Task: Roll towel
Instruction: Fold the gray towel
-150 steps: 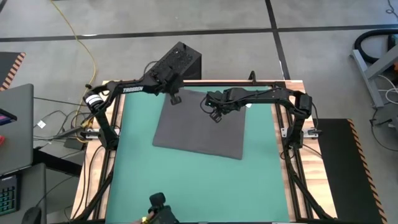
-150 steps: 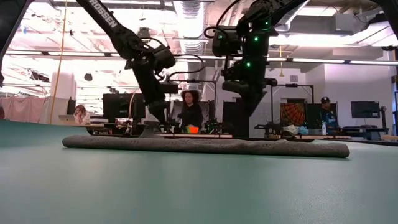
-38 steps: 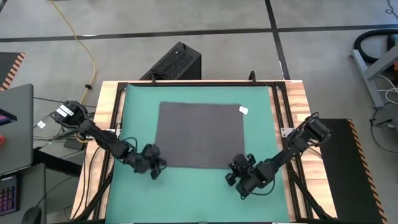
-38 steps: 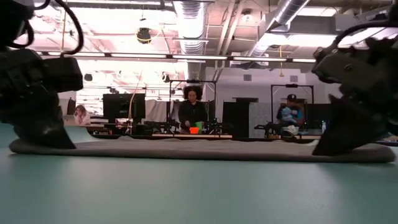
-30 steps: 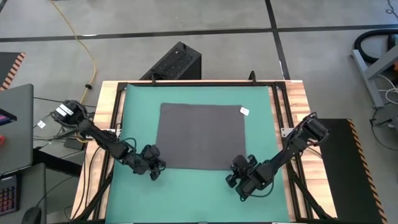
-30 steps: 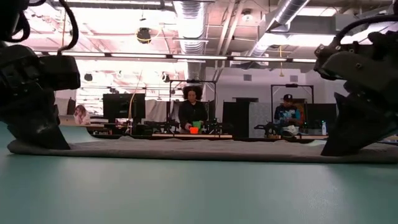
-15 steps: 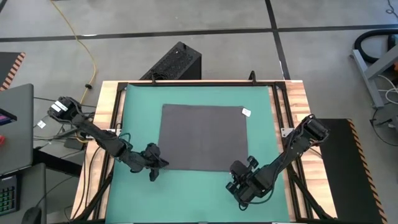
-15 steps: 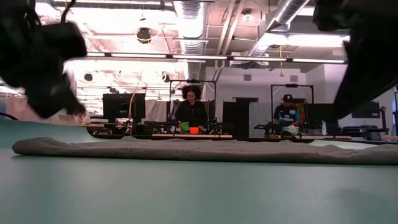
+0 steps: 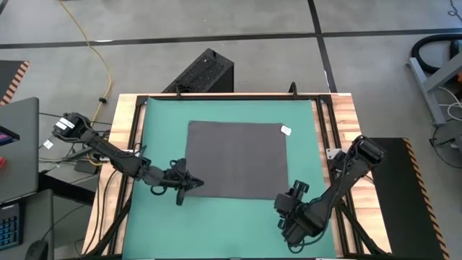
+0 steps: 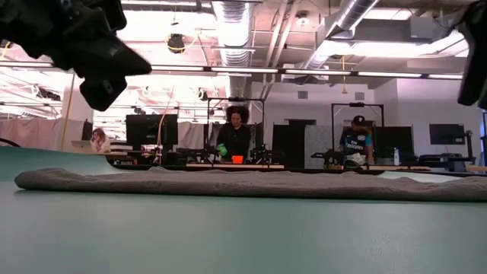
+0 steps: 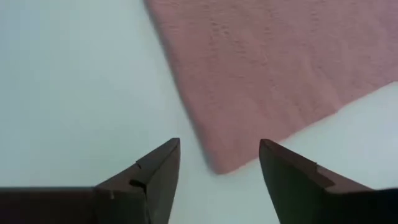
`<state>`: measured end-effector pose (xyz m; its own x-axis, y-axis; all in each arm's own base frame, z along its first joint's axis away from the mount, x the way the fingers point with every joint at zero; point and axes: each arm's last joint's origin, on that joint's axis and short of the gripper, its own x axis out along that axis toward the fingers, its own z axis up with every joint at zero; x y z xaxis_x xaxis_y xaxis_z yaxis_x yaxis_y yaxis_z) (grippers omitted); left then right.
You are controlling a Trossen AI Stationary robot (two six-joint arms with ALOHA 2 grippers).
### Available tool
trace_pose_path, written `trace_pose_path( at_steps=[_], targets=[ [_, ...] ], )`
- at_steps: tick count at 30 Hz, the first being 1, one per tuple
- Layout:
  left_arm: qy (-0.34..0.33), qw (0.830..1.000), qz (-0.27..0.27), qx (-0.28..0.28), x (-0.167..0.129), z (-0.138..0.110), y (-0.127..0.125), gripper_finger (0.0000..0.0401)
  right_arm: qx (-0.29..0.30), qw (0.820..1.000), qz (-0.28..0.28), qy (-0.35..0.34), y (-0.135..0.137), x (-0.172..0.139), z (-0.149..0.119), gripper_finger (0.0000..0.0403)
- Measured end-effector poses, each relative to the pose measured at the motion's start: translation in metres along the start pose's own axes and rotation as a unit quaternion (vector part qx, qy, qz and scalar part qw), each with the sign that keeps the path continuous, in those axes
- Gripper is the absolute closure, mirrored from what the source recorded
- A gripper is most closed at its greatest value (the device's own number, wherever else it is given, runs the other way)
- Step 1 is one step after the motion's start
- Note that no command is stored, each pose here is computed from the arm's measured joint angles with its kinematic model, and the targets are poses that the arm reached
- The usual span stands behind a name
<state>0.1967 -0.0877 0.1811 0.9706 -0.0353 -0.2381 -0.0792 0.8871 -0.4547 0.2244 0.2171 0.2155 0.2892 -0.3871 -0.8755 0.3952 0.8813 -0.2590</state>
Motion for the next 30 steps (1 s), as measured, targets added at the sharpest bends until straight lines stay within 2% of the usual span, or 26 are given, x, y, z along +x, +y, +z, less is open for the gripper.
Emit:
trace_pose_path(
  at_steps=[5,11,17,22,30],
  targets=[
    [-0.033,0.999,0.015,-0.004,0.001,0.006,-0.002,0.0401,-0.026,1.000,0.011,-0.004,0.005,0.002,-0.010,0.0157],
    [-0.021,0.999,0.026,0.025,0.011,0.006,-0.005,0.0401,-0.071,0.997,0.002,-0.003,0.005,0.014,-0.016,0.0158],
    [0.003,0.999,0.039,0.037,0.035,0.000,-0.009,0.0401,-0.094,0.995,0.036,-0.020,0.010,0.035,-0.018,0.0158],
    [0.020,0.998,0.040,0.044,0.057,-0.002,-0.014,0.0401,-0.094,0.995,-0.009,0.004,-0.003,0.051,-0.023,0.0158],
    [0.040,0.996,0.028,0.070,0.088,-0.004,-0.024,0.0401,-0.107,0.994,0.019,-0.007,0.000,0.063,-0.027,0.0159]
  ],
)
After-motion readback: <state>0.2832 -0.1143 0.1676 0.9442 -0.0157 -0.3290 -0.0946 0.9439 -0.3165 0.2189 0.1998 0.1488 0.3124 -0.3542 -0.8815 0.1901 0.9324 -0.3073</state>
